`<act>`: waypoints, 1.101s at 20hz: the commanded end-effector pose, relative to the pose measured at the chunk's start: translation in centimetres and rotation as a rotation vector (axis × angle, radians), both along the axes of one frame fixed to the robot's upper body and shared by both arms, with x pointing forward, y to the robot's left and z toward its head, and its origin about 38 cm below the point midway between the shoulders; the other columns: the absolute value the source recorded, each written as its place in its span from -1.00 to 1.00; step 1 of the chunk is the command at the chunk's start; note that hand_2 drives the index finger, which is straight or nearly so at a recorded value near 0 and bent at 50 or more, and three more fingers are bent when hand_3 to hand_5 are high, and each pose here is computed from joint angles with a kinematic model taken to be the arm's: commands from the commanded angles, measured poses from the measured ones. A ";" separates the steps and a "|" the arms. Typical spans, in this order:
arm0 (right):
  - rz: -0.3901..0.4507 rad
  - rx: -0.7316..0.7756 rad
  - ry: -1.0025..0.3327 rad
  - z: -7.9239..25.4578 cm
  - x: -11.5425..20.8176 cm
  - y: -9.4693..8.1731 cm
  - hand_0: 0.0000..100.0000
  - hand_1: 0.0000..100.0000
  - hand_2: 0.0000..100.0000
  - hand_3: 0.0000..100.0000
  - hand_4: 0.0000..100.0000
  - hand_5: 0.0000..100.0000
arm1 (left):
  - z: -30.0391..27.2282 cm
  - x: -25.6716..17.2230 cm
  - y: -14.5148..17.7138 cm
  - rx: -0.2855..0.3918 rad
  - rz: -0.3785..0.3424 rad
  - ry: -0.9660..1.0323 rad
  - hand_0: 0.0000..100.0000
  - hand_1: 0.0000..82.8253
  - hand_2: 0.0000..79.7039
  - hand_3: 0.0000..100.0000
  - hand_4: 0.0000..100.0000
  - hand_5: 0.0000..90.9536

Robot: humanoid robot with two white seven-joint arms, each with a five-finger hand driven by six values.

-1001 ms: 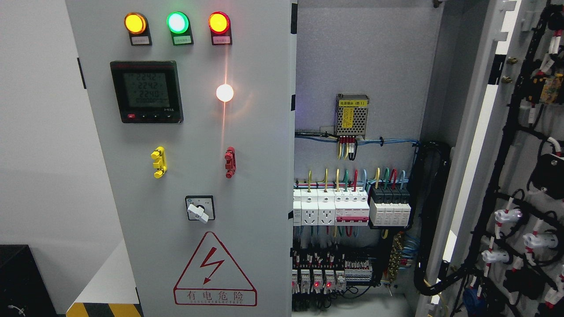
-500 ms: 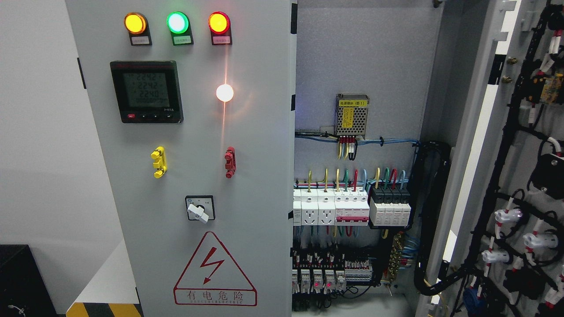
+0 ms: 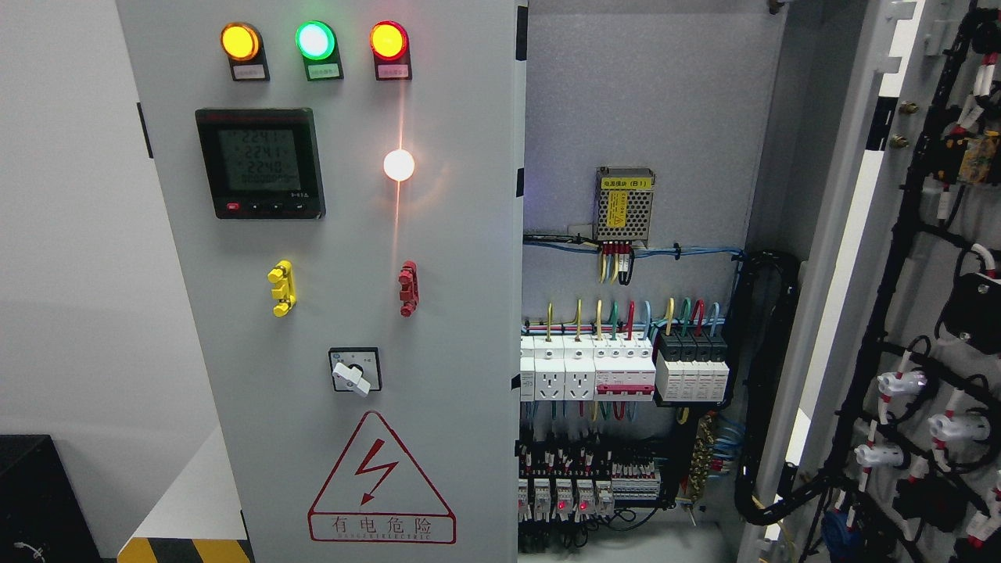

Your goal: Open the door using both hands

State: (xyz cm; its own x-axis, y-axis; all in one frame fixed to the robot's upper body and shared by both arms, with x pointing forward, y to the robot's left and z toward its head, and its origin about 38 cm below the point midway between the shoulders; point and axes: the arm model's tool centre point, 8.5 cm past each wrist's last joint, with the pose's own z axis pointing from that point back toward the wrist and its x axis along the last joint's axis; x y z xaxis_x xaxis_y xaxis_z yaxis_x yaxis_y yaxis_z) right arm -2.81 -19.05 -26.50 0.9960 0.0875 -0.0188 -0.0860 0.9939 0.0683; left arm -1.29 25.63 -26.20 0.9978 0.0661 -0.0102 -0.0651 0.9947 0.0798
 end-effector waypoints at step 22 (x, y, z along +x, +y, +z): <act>-0.010 0.035 -0.878 11.1 16.7 -0.2 -1.00 -1.00 -1.00 -1.00 -1.00 -1.00 | -0.2 0.3 -5.0 -0.093 0.026 -0.022 -1.00 -1.00 -1.00 -1.00 -1.00 -1.00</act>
